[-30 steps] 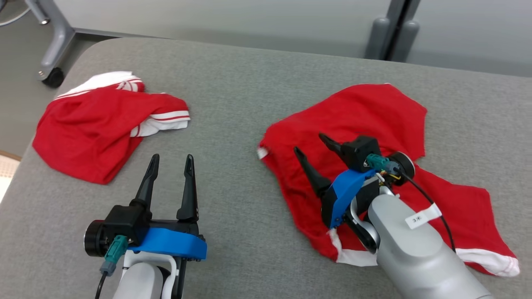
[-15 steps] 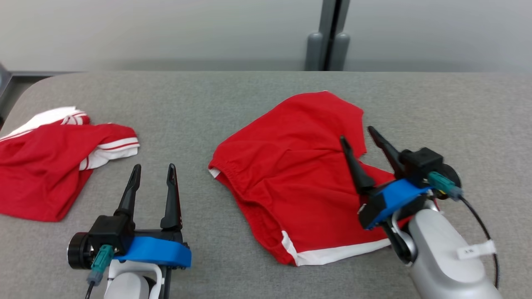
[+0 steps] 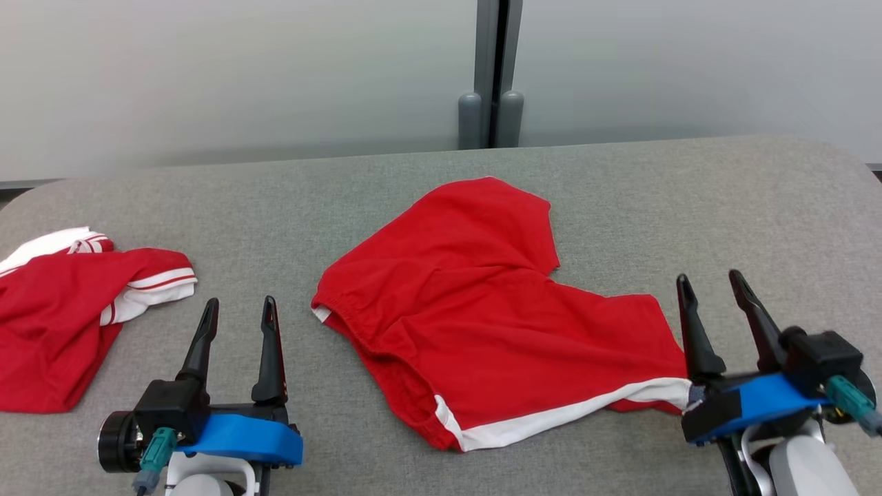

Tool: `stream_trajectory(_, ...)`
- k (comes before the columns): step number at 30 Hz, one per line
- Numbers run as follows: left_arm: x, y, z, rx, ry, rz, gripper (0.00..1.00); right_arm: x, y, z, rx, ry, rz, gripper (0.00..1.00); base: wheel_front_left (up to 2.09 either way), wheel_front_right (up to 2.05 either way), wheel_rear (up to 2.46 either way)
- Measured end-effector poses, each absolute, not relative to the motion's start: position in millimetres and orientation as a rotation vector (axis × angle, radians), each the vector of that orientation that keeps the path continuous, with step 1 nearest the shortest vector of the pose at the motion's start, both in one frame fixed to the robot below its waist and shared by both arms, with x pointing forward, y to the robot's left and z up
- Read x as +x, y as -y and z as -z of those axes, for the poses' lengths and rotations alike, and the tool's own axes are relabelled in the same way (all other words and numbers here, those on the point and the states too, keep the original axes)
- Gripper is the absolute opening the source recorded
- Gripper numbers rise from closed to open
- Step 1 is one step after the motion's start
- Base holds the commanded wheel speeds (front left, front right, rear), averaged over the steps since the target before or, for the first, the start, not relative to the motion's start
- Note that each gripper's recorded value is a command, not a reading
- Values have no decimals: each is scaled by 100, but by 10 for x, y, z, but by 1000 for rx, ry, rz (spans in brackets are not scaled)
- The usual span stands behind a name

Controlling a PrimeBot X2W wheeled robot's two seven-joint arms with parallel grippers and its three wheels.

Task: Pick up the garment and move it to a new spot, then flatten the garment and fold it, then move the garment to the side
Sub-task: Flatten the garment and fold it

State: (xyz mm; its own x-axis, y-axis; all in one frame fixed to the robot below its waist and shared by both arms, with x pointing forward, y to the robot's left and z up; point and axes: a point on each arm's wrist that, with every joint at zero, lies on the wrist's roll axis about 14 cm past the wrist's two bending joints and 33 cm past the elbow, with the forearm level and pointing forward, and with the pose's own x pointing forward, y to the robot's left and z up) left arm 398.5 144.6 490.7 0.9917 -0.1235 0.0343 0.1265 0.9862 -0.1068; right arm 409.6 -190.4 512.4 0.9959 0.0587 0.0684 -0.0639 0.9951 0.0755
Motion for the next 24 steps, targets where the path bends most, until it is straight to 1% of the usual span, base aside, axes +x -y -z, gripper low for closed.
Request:
stream_trajectory(7, 3941, -1519, -4877, -87, 19, 97, 100, 3834, 1996, -5033, 104, 27, -11, 100, 0, 0, 0)
stream_trajectory(12, 3934, -1588, -4872, -81, 18, 75, 100, 3753, 1985, -4958, 111, -4, -8, 100, 0, 0, 0)
stream_trajectory(21, 3920, -1674, -4884, -76, 22, 54, 100, 3727, 1979, -4923, 116, -19, -7, 100, 0, 0, 0)
stream_trajectory(24, 3921, -1593, -4905, -81, 27, 84, 100, 3717, 2011, -4890, 125, -30, 5, 100, 0, 0, 0)
